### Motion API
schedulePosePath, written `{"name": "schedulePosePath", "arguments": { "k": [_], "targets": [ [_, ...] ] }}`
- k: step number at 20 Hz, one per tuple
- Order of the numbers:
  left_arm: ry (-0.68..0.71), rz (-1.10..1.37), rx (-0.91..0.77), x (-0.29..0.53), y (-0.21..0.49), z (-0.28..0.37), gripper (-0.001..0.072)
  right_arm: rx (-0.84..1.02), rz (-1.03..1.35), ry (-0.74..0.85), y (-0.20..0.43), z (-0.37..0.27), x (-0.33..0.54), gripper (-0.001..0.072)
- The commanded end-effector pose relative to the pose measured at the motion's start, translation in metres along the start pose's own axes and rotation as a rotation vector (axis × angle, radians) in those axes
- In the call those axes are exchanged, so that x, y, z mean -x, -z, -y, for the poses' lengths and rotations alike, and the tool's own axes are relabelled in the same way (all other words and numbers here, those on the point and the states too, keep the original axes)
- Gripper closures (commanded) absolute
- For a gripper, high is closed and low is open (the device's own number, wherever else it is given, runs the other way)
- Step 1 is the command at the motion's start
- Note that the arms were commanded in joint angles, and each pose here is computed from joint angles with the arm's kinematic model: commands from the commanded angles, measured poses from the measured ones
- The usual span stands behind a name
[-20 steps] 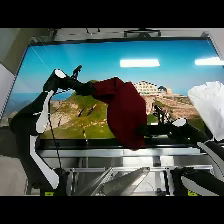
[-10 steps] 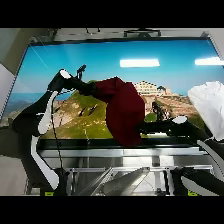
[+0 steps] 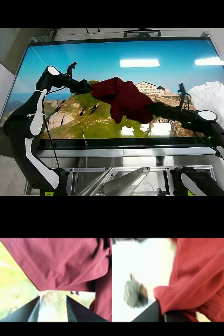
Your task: Fold the shirts.
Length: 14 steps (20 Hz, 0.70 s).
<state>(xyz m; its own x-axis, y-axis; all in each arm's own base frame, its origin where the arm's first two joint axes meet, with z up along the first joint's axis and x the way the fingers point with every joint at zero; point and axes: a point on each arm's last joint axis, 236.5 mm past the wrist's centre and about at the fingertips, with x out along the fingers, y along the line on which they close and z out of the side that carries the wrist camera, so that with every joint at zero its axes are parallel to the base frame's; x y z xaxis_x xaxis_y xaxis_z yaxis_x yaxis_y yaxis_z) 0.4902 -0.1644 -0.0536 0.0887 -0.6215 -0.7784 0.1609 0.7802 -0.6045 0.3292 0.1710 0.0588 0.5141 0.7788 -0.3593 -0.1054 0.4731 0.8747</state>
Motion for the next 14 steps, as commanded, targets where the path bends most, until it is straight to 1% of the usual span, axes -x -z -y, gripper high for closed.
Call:
{"name": "schedulePosePath", "arguments": {
  "k": [1, 2, 6, 7, 8, 10, 12, 13, 14],
  "targets": [
    [0.016, -0.054, -0.013, -0.002, 0.013, 0.009, 0.0370, -0.025, 0.111, 0.057, -0.033, 0.021, 0.026, 0.0564],
    [0.023, -0.081, -0.021, -0.005, 0.019, 0.015, 0.0370, -0.034, 0.117, 0.094, -0.037, 0.035, 0.029, 0.0377],
    [0.052, -0.188, -0.032, -0.005, 0.044, 0.026, 0.0370, -0.070, 0.199, 0.205, -0.062, 0.080, 0.071, 0.0357],
    [0.060, -0.213, -0.030, -0.003, 0.050, 0.027, 0.0370, -0.087, 0.201, 0.188, -0.062, 0.079, 0.083, 0.0294],
    [0.066, -0.232, -0.030, 0.001, 0.055, 0.028, 0.0370, -0.097, 0.180, 0.155, -0.057, 0.073, 0.089, 0.0289],
    [0.072, -0.250, -0.044, 0.010, 0.060, 0.036, 0.0370, -0.094, 0.056, 0.106, -0.026, 0.057, 0.084, 0.0290],
    [0.072, -0.245, -0.070, 0.019, 0.061, 0.047, 0.0371, -0.088, -0.089, 0.119, 0.018, 0.052, 0.063, 0.0289],
    [0.070, -0.238, -0.081, 0.025, 0.061, 0.051, 0.0371, -0.058, -0.133, 0.128, 0.036, 0.050, 0.048, 0.0280],
    [0.070, -0.229, -0.093, 0.032, 0.061, 0.056, 0.0371, -0.013, -0.163, 0.147, 0.051, 0.050, 0.031, 0.0242]
  ]
}}
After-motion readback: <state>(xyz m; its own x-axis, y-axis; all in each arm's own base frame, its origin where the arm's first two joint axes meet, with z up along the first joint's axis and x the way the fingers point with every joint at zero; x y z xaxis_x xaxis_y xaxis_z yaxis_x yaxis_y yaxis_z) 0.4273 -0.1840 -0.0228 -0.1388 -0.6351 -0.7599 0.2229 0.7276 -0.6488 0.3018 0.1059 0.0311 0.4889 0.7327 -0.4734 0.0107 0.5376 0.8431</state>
